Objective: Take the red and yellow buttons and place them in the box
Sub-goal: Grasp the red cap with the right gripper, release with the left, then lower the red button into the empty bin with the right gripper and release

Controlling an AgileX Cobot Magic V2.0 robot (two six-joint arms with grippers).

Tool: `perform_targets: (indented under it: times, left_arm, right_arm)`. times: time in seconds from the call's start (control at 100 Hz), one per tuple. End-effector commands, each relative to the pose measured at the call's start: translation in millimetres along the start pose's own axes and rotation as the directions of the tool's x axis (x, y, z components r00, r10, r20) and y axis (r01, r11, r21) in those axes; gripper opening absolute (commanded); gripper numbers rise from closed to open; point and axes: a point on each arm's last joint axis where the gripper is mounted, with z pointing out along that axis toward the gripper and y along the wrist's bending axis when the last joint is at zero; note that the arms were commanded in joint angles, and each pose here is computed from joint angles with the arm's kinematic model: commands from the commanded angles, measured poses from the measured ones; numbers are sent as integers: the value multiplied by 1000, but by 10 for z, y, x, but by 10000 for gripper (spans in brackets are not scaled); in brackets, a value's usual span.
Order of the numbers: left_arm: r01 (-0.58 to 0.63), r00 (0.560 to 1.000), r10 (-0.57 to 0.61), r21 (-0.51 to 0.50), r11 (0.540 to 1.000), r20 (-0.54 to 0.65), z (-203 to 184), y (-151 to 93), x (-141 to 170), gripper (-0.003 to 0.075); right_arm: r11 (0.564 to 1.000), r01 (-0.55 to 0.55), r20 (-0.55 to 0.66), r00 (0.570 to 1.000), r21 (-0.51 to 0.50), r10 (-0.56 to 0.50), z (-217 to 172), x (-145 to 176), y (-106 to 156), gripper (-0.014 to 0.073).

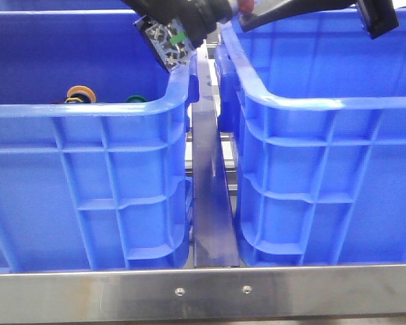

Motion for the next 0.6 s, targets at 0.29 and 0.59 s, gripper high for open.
perform_targets:
  times: [0.29,0.59]
  left_arm:
    - [-7,996,8,-9,1000,90,-172,-83,-136,574]
    - [-10,998,8,18,1000,70,-170,-108,-117,564]
  right_arm:
    - [997,41,101,994,-61,-35,-200,-108,203,203]
    - [961,240,334,902,140,-274,-747,-275,134,203]
